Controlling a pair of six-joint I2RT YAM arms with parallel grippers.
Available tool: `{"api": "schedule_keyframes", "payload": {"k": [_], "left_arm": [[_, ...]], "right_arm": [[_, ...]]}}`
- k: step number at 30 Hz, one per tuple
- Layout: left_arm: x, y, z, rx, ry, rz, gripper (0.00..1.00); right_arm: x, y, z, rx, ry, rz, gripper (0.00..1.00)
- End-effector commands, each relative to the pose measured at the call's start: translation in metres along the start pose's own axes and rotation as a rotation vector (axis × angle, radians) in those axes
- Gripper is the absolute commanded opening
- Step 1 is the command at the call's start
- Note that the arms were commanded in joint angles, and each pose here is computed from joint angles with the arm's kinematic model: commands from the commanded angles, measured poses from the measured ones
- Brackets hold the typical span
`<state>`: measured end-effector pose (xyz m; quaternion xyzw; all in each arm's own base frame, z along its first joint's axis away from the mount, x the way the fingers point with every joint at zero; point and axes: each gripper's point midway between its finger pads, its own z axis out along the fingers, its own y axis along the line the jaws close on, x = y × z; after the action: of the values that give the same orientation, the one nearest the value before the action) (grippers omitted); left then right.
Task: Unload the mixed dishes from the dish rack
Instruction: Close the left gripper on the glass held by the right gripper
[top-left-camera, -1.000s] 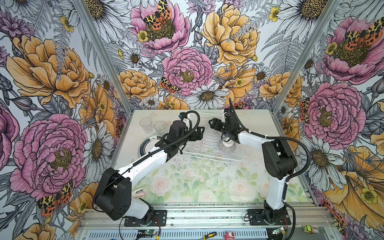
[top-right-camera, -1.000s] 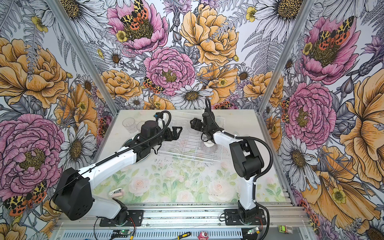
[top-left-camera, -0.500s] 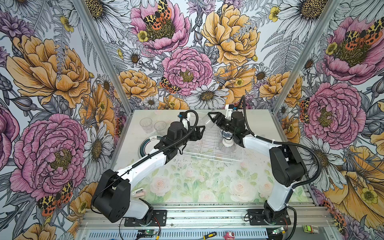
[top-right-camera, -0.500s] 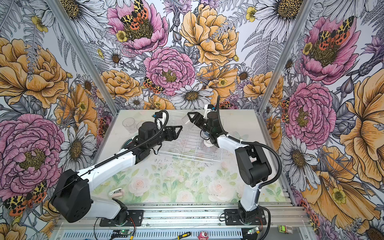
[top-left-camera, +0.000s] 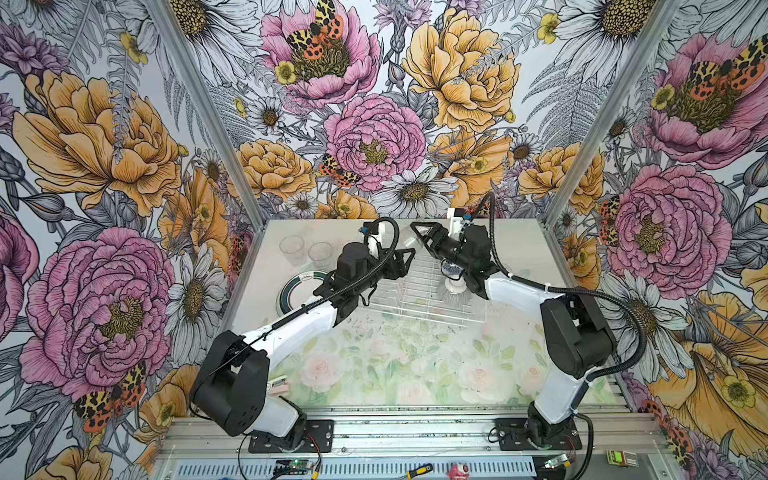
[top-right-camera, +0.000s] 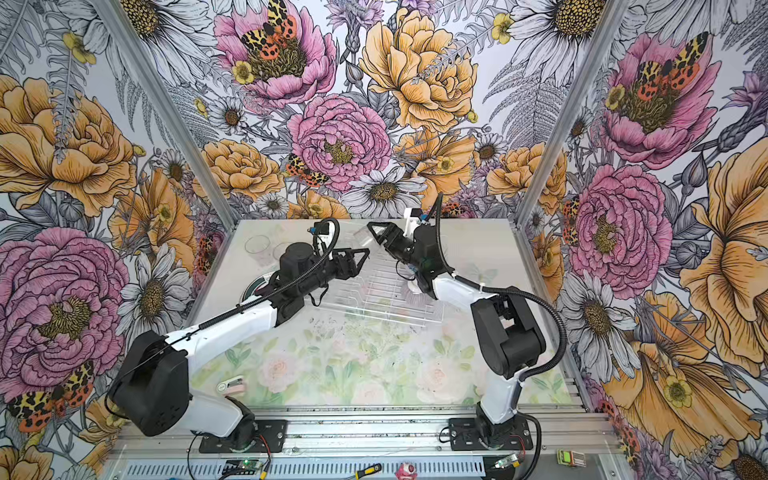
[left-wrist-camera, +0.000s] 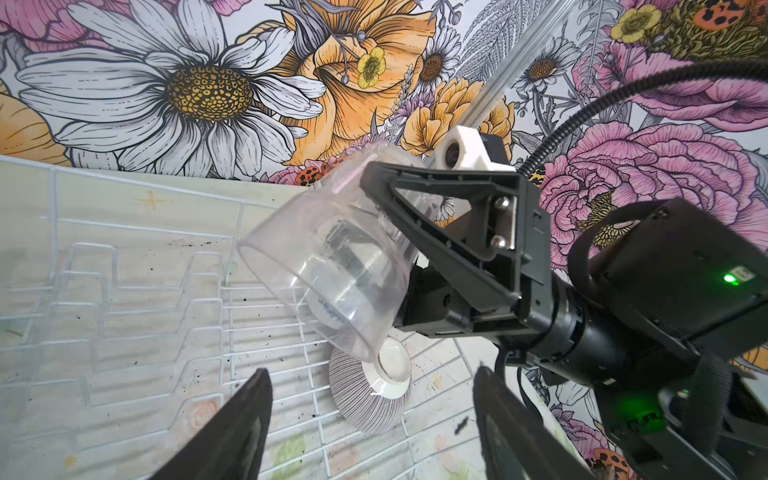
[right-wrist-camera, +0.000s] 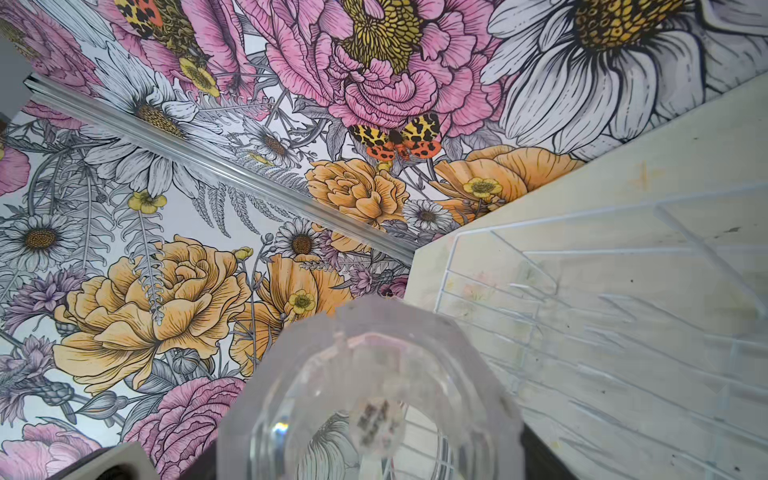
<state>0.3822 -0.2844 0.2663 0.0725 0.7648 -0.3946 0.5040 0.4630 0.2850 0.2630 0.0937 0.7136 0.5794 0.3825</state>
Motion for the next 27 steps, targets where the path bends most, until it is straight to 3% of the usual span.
{"api": "schedule_keyframes", "payload": {"k": [1,9,27], "left_arm": [[0.000,-0.017,0.009,0.071,0.001,0.004,0.74],[0.000,-0.020,0.014,0.071,-0.023,0.026,0.63],[-0.011,-0.018,0.004,0.035,-0.115,0.056,0.51]], "right_arm": [[-0.001,0.050,-0.009,-0.137,-0.006,-0.019,0.61],[0.020,0.057,-0.013,-0.154,0.032,0.005,0.60],[0.041,0.077,-0.022,-0.188,0.060,0.045,0.58]]}}
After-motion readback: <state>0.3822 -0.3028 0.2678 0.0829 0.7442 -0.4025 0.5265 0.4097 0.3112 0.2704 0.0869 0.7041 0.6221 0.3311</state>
